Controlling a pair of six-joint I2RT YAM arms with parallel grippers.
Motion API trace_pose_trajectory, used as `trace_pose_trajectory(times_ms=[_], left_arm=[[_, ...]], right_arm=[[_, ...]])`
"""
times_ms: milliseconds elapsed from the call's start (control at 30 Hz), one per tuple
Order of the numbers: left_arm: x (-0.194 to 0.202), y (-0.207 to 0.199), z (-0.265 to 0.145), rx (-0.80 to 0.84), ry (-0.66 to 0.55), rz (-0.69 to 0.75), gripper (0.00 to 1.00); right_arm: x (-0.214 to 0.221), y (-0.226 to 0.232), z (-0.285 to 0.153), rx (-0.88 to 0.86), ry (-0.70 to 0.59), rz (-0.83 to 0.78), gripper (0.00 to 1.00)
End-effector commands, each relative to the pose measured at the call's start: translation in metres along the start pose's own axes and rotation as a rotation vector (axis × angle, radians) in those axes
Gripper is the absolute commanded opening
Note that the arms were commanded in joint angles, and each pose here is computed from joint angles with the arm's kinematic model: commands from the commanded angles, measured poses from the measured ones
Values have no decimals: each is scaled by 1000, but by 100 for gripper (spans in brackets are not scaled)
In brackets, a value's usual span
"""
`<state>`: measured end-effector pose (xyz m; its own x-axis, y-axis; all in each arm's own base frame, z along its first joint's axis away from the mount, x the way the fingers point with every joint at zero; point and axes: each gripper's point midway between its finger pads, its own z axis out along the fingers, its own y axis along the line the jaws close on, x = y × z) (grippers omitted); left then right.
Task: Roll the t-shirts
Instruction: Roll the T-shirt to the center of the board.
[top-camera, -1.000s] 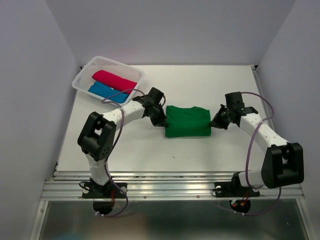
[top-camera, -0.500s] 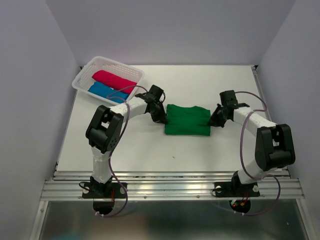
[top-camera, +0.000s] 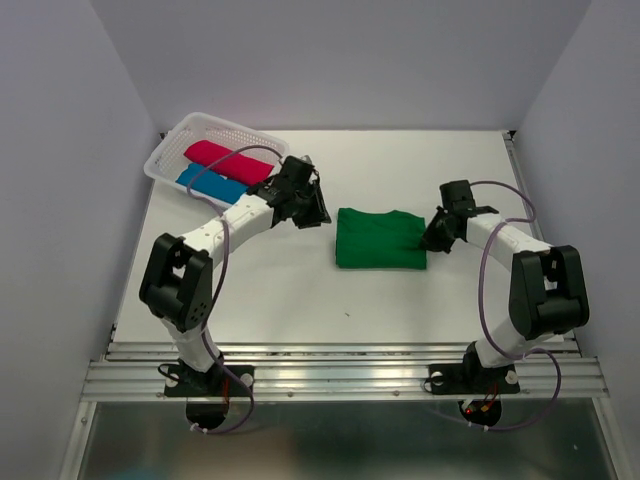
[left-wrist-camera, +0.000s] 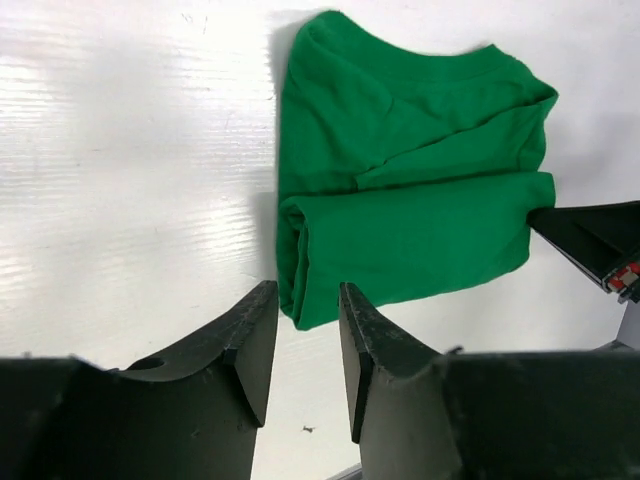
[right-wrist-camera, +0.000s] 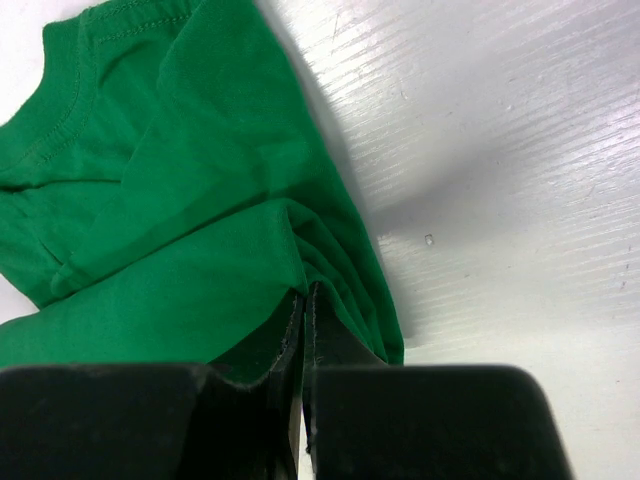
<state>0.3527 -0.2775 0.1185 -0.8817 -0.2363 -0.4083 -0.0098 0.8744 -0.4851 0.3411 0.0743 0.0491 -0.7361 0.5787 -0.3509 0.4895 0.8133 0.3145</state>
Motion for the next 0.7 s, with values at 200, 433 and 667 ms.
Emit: trace_pose_trajectory(times_ms=[200, 433, 667], left_arm=[[-4, -36, -30, 117, -74, 130, 12], [35, -67, -6, 227, 58, 136, 0], [43, -75, 22, 232, 93, 131, 0]], right_arm=[[-26, 6, -7, -18, -77, 70, 16], [-37, 18, -40, -96, -135, 1, 36], [-36, 22, -69, -146, -156, -48, 33]])
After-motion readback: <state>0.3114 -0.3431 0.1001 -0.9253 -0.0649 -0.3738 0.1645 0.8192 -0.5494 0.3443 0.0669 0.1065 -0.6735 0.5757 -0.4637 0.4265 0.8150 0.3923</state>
